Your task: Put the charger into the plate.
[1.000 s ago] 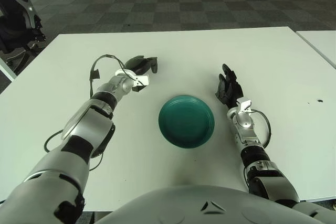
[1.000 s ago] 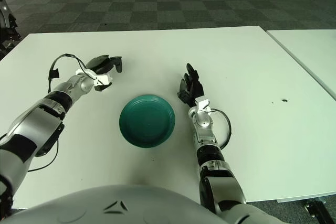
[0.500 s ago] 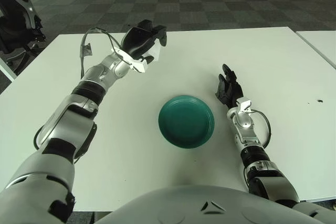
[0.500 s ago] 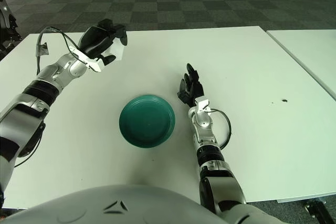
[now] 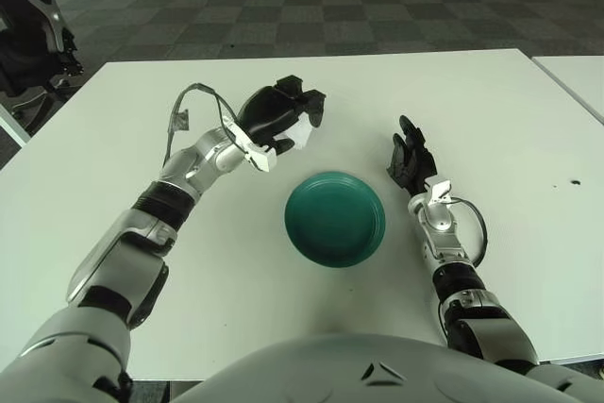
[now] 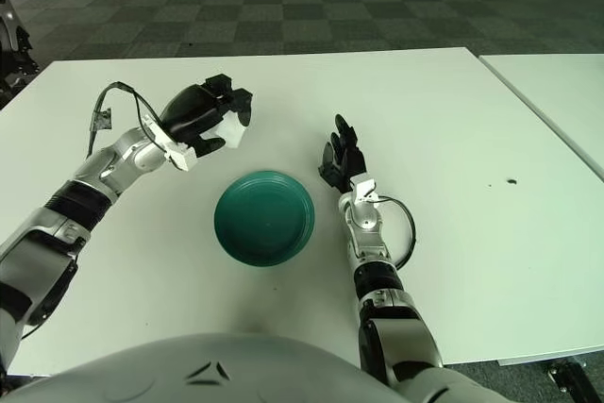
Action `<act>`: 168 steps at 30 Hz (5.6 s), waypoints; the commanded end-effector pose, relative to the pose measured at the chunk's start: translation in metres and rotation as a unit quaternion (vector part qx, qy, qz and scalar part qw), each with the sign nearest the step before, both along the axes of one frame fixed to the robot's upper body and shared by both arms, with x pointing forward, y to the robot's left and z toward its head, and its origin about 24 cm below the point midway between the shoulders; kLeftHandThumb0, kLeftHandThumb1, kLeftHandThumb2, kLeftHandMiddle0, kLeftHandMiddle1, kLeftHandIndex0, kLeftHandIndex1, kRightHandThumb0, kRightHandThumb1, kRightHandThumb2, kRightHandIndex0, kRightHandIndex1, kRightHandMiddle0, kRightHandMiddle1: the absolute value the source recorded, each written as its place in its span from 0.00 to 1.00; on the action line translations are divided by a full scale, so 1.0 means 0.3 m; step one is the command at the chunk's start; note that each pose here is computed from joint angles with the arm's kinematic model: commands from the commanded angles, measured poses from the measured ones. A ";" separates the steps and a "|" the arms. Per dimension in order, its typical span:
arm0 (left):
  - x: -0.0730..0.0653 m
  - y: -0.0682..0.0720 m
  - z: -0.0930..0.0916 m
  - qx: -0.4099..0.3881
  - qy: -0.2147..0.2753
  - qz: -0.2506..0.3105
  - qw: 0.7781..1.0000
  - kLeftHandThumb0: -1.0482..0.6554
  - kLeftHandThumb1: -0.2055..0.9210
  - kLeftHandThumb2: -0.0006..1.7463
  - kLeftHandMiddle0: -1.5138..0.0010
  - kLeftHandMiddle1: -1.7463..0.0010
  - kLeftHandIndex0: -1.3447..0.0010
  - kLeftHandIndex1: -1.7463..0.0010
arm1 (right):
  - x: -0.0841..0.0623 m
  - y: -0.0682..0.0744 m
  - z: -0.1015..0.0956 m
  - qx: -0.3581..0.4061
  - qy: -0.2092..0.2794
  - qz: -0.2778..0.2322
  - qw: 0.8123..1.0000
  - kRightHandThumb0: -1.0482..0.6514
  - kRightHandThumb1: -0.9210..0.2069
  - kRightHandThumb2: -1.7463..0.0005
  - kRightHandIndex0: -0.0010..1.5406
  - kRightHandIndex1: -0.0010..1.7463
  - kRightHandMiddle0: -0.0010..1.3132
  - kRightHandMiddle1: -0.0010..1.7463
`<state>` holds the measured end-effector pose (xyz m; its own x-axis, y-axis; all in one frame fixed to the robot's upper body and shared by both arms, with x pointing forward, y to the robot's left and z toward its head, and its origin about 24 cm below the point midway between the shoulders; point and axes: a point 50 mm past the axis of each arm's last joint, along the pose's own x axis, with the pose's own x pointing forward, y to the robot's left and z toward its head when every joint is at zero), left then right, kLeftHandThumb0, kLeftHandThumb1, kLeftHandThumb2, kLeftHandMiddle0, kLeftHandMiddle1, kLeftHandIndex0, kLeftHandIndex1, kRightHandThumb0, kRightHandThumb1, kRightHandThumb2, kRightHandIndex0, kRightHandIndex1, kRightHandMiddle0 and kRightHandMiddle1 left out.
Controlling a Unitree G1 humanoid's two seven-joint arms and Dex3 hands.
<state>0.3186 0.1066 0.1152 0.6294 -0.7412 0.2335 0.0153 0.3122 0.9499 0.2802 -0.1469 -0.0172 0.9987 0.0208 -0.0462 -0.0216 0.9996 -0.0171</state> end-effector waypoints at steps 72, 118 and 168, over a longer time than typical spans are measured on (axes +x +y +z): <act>-0.208 -0.168 -0.017 0.086 0.062 -0.244 0.964 0.61 0.30 0.88 0.50 0.02 0.61 0.00 | -0.206 0.020 -0.224 -0.051 0.149 -0.022 0.987 0.10 0.00 0.47 0.13 0.00 0.00 0.03; -0.249 -0.163 -0.031 0.236 0.096 -0.233 0.939 0.00 1.00 0.47 1.00 1.00 1.00 1.00 | -0.173 0.102 -0.221 0.044 0.144 -0.084 0.985 0.15 0.00 0.39 0.08 0.00 0.00 0.06; -0.225 -0.021 -0.055 -0.600 0.205 0.077 0.769 0.02 1.00 0.45 1.00 1.00 1.00 1.00 | -0.229 -0.007 -0.281 0.050 0.229 -0.014 0.972 0.08 0.00 0.48 0.15 0.02 0.00 0.22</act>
